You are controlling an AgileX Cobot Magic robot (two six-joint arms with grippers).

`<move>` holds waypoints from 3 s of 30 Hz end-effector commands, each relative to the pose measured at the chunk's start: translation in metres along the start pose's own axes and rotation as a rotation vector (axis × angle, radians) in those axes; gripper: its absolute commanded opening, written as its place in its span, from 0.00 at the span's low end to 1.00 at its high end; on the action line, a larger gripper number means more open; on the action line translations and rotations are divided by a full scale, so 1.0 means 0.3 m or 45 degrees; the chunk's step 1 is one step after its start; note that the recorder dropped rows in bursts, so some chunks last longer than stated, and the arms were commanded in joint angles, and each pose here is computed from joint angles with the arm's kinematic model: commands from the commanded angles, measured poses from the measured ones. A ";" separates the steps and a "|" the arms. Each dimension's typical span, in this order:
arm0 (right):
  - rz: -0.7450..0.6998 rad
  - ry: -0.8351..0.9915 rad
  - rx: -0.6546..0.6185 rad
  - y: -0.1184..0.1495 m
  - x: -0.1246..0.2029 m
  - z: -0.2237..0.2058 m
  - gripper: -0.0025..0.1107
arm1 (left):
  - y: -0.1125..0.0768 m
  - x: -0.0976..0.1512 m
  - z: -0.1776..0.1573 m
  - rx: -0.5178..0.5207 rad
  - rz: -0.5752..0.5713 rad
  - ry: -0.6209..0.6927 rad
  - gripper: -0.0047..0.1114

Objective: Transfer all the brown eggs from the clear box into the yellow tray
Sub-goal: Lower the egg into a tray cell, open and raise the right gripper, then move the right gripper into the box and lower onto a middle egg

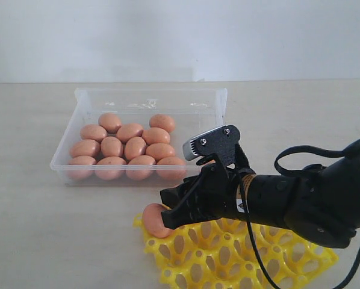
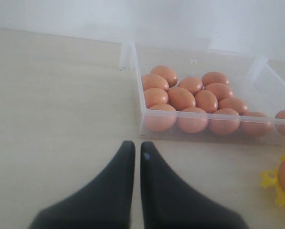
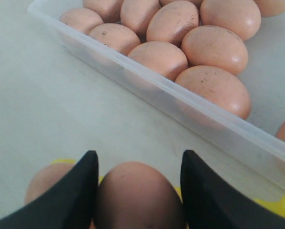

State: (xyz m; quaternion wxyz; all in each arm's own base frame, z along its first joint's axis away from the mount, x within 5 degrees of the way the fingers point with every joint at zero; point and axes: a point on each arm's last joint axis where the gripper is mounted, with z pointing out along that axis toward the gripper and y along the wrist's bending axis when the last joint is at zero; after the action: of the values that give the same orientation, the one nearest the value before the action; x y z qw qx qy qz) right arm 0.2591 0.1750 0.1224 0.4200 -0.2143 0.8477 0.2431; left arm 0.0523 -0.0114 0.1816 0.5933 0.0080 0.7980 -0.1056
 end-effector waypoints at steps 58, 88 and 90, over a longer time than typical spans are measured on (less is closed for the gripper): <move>-0.297 -0.526 0.514 0.007 -0.480 -0.488 0.02 | 0.001 0.002 0.002 0.000 0.011 -0.001 0.08; 0.214 0.093 0.418 -0.398 -0.356 -0.443 0.02 | 0.001 0.002 0.002 0.000 0.011 -0.001 0.08; 0.209 0.107 0.331 -0.370 -0.405 -0.432 0.02 | 0.001 0.002 0.002 0.000 0.011 -0.001 0.08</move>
State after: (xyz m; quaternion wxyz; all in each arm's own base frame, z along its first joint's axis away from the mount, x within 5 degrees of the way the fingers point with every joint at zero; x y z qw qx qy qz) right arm 0.3053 0.0179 0.2488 0.3939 -0.0764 0.9074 0.1254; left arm 0.0523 -0.0114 0.1816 0.5933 0.0080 0.7980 -0.1056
